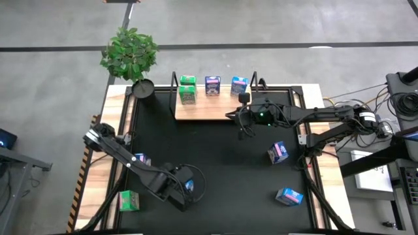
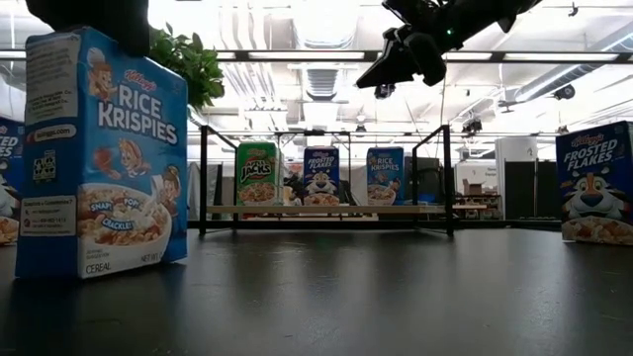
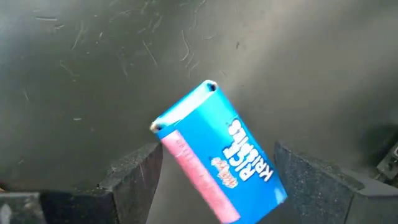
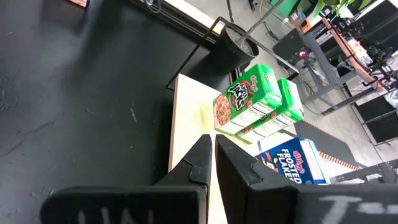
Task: Stack cereal on shelf
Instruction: Put the left light blue cereal box aligned with the other light blue cereal box on the shelf
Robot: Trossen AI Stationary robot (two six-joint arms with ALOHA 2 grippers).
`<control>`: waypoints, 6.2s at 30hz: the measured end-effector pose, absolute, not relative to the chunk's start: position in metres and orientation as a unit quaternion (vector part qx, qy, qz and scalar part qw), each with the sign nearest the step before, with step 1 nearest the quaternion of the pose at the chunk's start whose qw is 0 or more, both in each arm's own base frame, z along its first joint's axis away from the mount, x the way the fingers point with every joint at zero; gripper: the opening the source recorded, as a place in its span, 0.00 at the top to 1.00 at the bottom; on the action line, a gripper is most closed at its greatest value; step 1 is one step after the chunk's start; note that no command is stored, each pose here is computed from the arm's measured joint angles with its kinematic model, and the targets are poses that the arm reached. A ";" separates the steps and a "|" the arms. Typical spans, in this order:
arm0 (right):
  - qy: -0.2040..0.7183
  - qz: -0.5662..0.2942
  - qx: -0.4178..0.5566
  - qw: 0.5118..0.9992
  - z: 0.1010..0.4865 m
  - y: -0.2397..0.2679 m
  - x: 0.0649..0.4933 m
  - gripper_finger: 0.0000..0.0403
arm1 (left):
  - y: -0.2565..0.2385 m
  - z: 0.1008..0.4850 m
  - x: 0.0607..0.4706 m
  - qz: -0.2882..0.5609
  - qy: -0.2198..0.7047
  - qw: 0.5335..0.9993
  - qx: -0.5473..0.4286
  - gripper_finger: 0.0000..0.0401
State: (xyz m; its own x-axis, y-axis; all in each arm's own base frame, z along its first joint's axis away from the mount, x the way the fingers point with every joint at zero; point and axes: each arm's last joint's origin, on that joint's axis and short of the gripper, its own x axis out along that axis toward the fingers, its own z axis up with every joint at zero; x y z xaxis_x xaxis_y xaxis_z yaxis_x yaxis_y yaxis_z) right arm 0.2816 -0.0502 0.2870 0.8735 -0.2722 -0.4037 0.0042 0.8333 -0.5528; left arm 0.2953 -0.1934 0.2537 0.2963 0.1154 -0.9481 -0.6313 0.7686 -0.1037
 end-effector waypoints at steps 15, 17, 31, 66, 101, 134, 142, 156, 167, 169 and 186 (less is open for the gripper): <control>0.248 -0.074 -0.272 0.927 0.285 -0.050 0.281 0.97 | -0.195 0.250 0.298 0.227 0.546 0.775 -0.223 0.46; 0.250 -0.074 -0.269 0.927 0.285 -0.050 0.281 0.97 | -0.195 0.251 0.298 0.223 0.546 0.778 -0.218 0.50; 0.258 -0.069 -0.279 0.922 0.284 -0.050 0.280 0.97 | -0.159 0.283 0.329 0.102 0.536 0.838 -0.007 0.59; 0.279 -0.072 -0.247 0.925 0.306 -0.043 0.239 0.97 | 0.161 0.305 0.394 0.080 0.417 0.905 -0.013 0.69; 0.283 -0.077 -0.230 0.928 0.305 -0.044 0.239 0.97 | 0.184 0.290 0.446 0.057 0.455 0.888 0.019 0.59; 0.307 -0.102 -0.168 0.931 0.296 -0.053 0.240 0.97 | 0.094 0.350 0.362 0.040 0.323 0.942 0.086 0.61; 0.311 -0.145 -0.168 0.924 0.287 -0.084 0.261 0.97 | 0.063 0.339 0.305 0.062 0.201 0.969 0.128 0.62; 0.458 -0.130 -0.163 0.864 0.316 -0.143 0.310 0.97 | 0.049 0.317 0.239 0.080 0.096 0.982 0.142 0.62; 0.487 -0.071 -0.117 0.863 0.314 -0.163 0.311 0.97 | 0.048 0.308 0.233 0.079 0.103 0.982 0.137 0.62; 0.488 -0.067 -0.111 0.863 0.310 -0.166 0.312 0.97 | 0.048 0.306 0.233 0.079 0.107 0.982 0.136 0.62; 0.500 -0.160 -0.048 0.850 0.308 -0.176 0.306 0.97 | 0.048 0.305 0.233 0.078 0.110 0.981 0.136 0.62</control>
